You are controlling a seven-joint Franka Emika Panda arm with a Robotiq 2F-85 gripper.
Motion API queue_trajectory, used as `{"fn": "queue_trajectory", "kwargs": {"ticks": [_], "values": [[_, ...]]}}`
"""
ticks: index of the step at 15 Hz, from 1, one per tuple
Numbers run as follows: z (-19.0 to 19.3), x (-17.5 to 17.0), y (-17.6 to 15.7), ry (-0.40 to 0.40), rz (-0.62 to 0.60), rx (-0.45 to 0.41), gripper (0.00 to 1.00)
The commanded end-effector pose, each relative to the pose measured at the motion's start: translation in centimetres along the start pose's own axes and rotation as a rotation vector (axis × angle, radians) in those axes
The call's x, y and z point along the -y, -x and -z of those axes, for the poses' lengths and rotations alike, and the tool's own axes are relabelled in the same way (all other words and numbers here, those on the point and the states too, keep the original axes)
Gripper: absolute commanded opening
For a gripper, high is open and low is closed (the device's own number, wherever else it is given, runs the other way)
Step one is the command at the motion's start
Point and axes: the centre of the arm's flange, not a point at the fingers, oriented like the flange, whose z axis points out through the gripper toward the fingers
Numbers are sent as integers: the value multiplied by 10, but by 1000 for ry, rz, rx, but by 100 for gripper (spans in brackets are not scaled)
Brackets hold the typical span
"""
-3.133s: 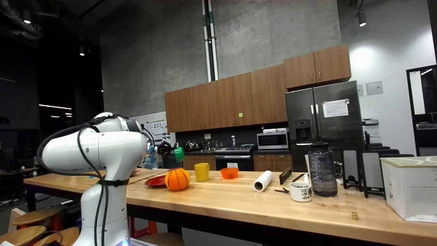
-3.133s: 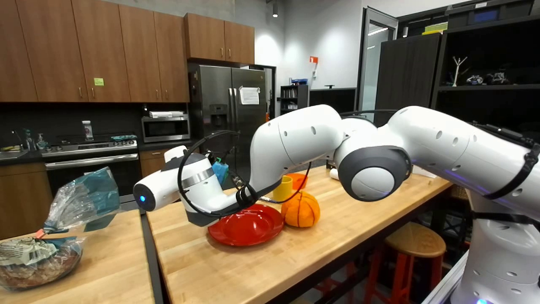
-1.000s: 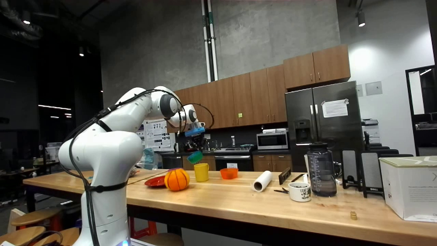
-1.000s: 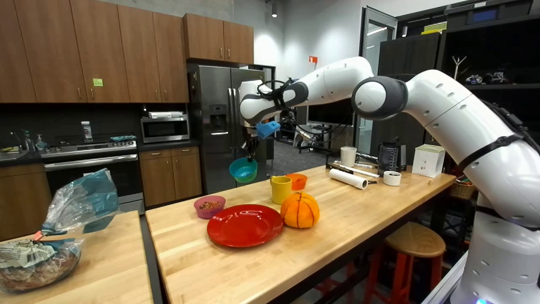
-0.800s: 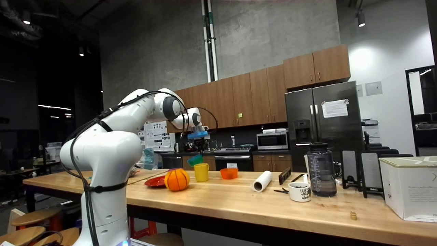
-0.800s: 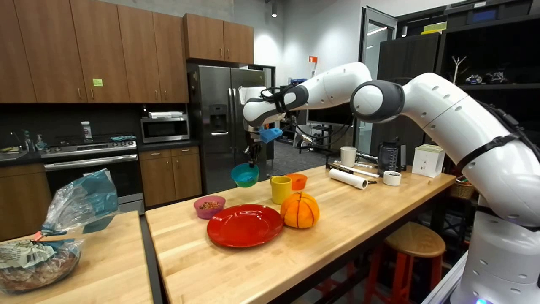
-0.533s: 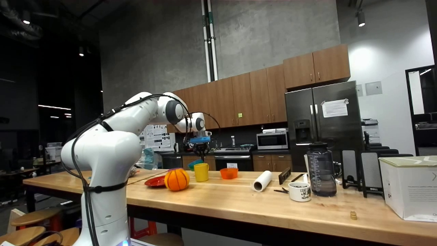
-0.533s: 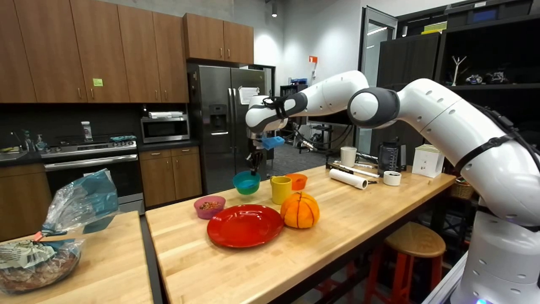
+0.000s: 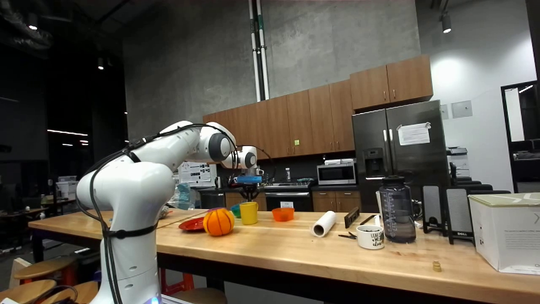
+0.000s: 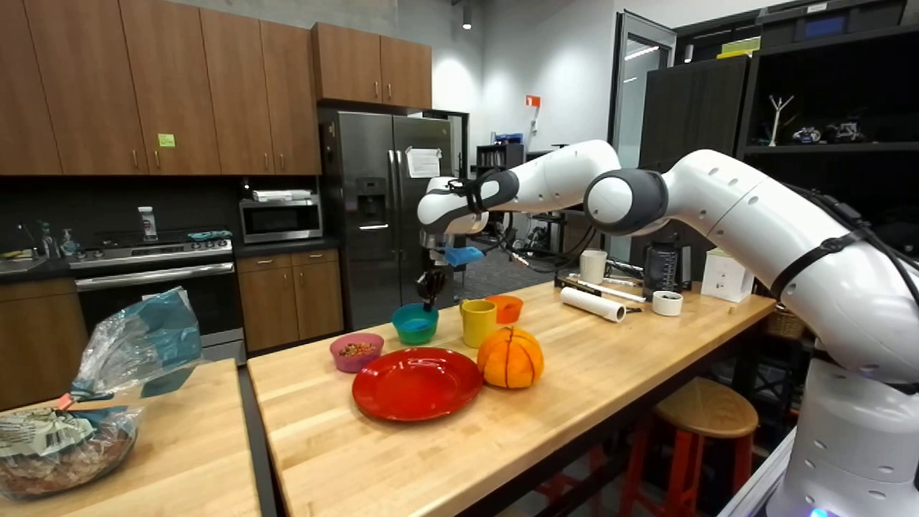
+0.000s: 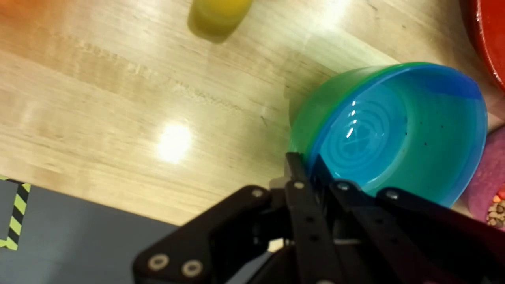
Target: Pour the contents of the blue bowl into the purple bow
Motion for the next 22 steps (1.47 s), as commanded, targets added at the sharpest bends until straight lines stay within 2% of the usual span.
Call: {"fn": "queue_trajectory", "kwargs": {"ticks": [1,2,3,5,13,22], "values": [[5,-14,-10,-54,4,-7,2],[6,-15,-9,-58,-2,-10,32],[6,-16,-8,-60,-6,-13,33],[12,-18,-5,-58,-14,-26,44],[43,-2,8,15,0,-70,98],[56,-2,58,103,6,-94,100]]}}
